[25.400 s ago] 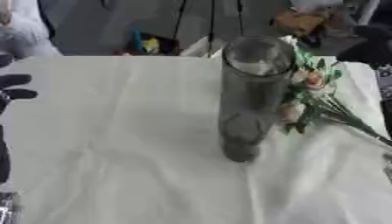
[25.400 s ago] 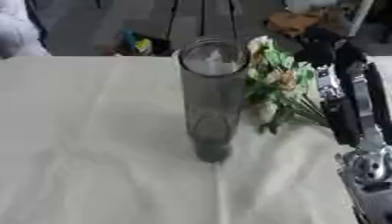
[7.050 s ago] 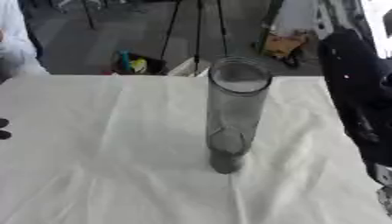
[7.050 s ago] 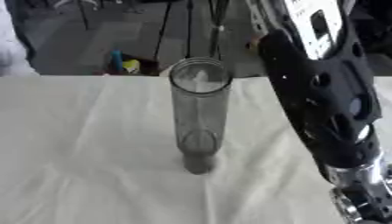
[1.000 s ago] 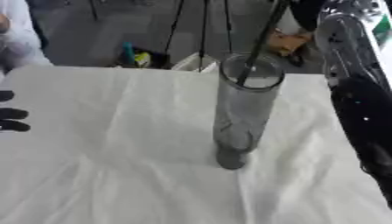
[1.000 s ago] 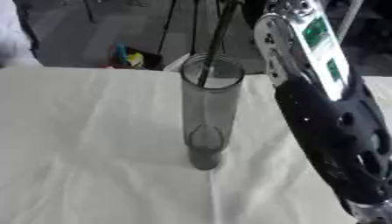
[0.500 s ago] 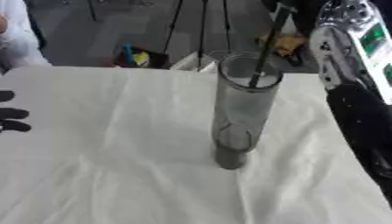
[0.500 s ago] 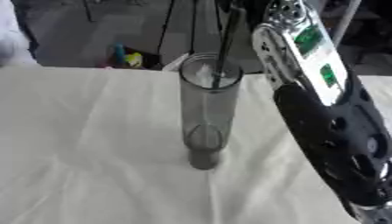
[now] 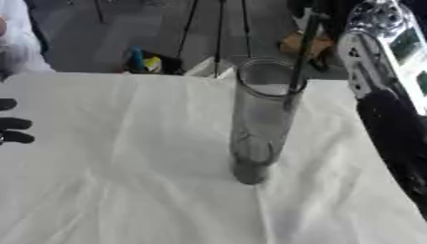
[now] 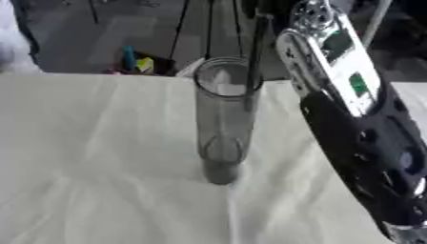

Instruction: Arrange flowers into the vase.

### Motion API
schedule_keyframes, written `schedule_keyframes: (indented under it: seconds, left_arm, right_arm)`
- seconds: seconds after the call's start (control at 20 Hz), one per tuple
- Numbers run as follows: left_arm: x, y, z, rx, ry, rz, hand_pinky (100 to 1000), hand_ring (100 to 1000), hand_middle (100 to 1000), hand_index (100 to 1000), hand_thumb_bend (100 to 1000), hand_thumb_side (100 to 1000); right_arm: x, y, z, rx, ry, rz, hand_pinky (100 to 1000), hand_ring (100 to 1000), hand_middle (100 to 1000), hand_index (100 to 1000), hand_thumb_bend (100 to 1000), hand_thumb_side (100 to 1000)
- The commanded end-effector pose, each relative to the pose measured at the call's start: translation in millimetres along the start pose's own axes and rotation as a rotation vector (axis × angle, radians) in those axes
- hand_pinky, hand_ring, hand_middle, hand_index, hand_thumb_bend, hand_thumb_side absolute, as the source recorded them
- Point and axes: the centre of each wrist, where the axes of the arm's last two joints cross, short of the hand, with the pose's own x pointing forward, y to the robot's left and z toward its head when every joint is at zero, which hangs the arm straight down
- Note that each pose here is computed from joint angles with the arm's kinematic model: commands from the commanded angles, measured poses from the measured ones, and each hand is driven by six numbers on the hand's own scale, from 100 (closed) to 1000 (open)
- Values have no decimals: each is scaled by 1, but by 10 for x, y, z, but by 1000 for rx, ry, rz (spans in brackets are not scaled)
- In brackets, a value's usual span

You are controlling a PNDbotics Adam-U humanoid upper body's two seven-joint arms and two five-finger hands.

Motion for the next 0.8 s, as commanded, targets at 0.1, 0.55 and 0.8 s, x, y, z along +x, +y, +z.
schedule_keyframes:
  seconds: [0.1, 0.55, 0.8]
  left_arm:
    - [64, -16, -39, -13, -28, -1, 559, 634, 708, 861, 100, 996]
    - [63, -19, -37, -15, -28, -1, 559, 635, 709, 860, 100, 997]
    - [62, -20, -35, -17, -26, -1, 559, 636, 710, 860, 100, 997]
  right_arm:
    - [85, -73, -14, -65, 9, 33, 100, 100, 100, 167, 400, 624]
    - [56, -96, 2, -95, -18, 61, 209, 207, 125, 223, 420, 695]
    - [4, -128, 14, -92, -21, 124, 262, 232, 177, 271, 427, 724]
